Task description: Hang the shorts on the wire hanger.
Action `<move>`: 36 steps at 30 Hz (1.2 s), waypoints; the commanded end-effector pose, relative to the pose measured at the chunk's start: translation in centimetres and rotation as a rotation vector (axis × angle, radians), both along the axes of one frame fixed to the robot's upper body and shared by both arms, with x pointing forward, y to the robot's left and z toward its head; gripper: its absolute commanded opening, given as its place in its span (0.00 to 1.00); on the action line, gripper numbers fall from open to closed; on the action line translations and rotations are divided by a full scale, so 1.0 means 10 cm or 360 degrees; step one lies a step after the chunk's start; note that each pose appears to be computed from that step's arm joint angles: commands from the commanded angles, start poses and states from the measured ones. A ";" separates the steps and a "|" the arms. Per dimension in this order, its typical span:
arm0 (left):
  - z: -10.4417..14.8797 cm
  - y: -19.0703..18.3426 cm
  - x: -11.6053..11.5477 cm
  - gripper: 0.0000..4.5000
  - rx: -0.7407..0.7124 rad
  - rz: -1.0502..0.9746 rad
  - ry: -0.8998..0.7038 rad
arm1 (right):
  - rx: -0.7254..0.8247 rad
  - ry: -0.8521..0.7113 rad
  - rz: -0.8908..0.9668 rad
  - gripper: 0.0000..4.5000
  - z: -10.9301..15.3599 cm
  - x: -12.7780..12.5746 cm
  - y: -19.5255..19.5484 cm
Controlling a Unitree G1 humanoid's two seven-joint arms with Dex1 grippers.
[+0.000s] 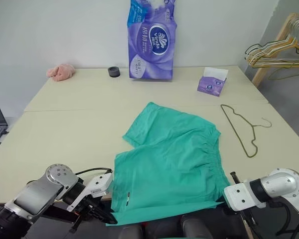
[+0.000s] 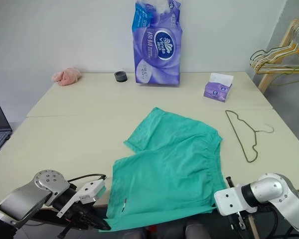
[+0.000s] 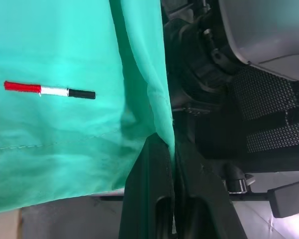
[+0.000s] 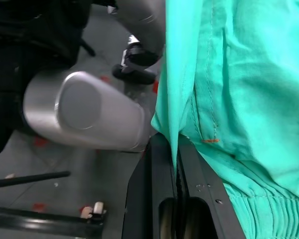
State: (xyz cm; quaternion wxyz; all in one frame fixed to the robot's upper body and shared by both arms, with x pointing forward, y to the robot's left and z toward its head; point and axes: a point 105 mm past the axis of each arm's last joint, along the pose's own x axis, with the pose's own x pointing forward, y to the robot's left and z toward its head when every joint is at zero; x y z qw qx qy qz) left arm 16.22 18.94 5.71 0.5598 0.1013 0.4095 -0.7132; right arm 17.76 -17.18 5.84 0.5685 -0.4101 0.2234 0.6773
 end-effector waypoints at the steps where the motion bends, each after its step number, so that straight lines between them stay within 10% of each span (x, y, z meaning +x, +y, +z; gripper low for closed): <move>1: 0.05 0.04 -0.01 0.00 0.0025 -0.0022 0.0001 | -0.0032 -0.0072 -0.0010 0.01 0.07 0.07 -0.06; 10: 0.07 -0.10 0.14 0.13 -0.0056 0.0119 -0.0035 | 0.0062 -0.0076 -0.0073 0.12 0.17 0.13 0.01; 22: 0.12 -0.18 0.08 0.89 -0.0146 0.0106 -0.0026 | 0.0078 -0.0155 0.0006 0.98 0.37 0.21 0.01; 36: 0.85 -0.72 1.19 0.95 -0.0620 0.0672 -0.0723 | 0.1040 -0.0559 -0.1253 1.00 1.22 1.21 -0.22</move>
